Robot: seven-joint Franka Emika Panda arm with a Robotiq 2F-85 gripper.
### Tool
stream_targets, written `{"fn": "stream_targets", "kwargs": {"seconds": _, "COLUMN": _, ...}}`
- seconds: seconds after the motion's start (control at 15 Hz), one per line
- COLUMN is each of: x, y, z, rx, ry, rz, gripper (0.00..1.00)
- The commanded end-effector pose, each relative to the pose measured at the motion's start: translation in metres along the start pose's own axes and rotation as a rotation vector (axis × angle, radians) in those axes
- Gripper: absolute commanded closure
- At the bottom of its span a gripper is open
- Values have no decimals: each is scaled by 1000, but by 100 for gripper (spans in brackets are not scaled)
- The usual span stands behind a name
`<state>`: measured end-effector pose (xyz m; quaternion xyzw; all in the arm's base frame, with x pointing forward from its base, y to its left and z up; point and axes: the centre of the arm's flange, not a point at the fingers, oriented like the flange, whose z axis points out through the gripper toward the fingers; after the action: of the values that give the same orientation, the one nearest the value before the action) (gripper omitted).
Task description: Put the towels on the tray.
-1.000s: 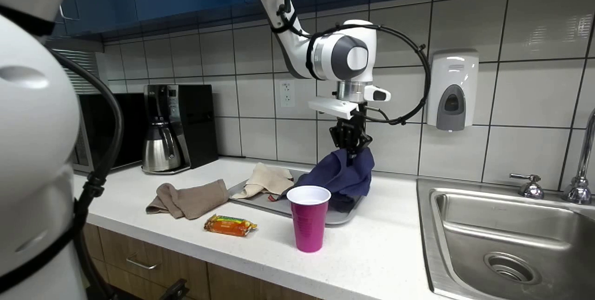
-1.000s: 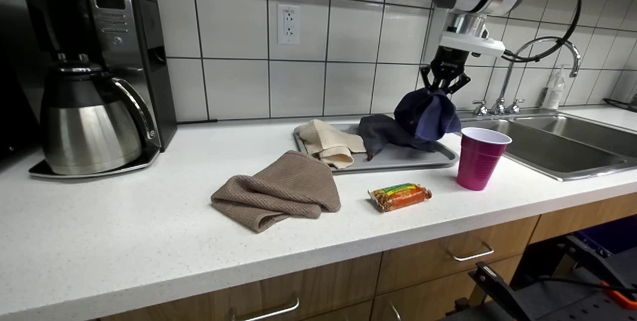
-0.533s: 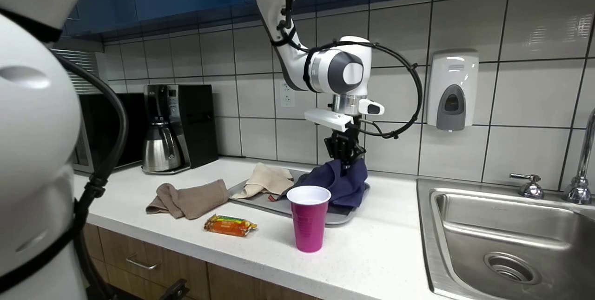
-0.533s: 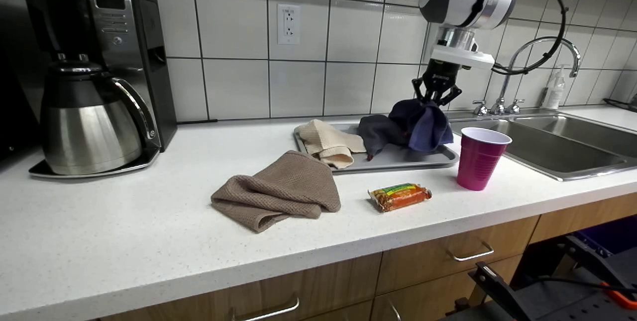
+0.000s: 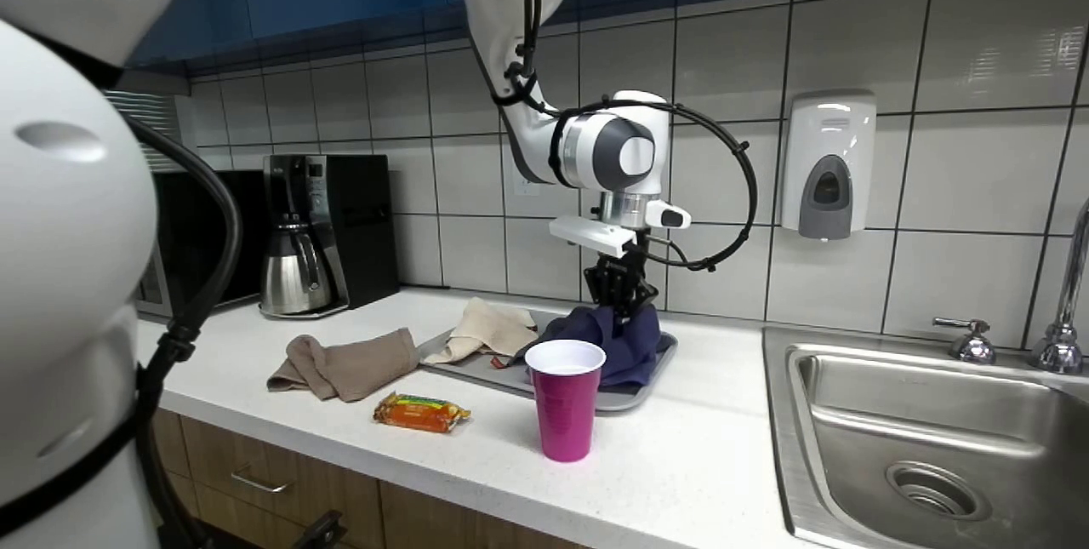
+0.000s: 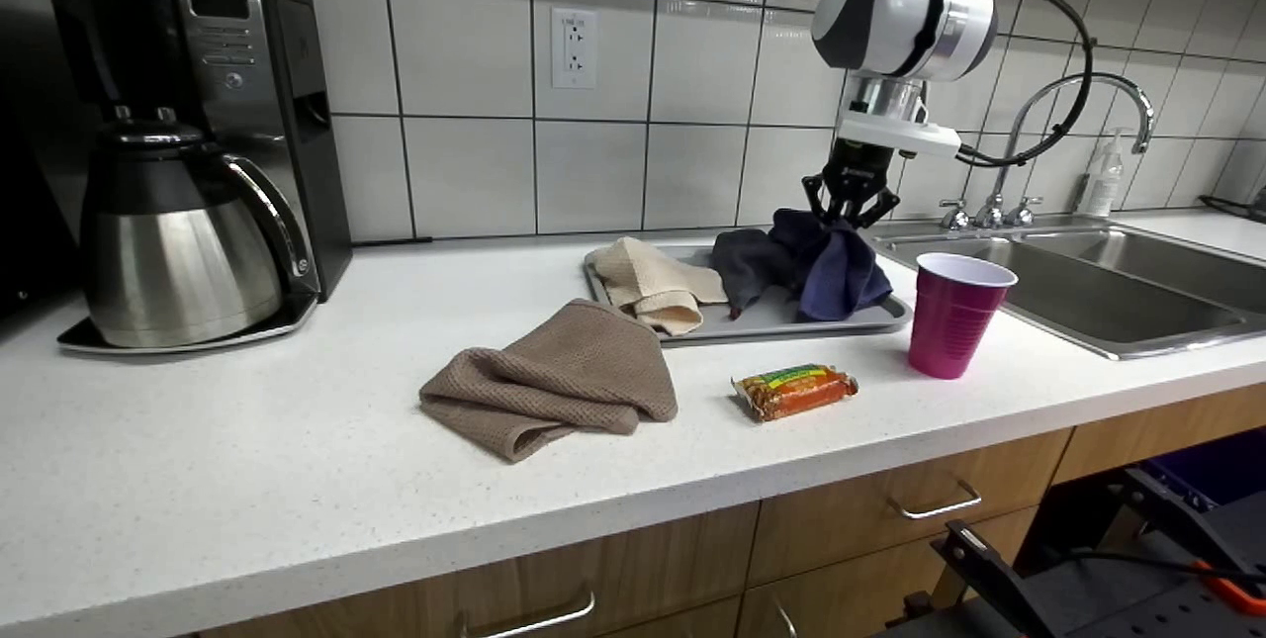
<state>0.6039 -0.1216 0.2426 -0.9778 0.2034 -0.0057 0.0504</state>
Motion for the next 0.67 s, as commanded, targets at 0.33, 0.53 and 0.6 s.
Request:
{"fn": "stream_targets", "kwargs": {"seconds": 0.33, "x": -4, "y": -7, "z": 11, "rx": 7, "ry": -24, "rz": -23, "gripper": 63}}
{"fn": "stream_targets", "kwargs": {"seconds": 0.53, "x": -11, "y": -10, "z": 3, "rx": 6, "ry": -23, "rz": -36, "gripper": 47}}
{"fn": "stream_targets", "kwargs": {"seconds": 0.6, "x": -13, "y": -12, "z": 0, "rx": 9, "ry": -23, "rz": -43, "gripper": 40}}
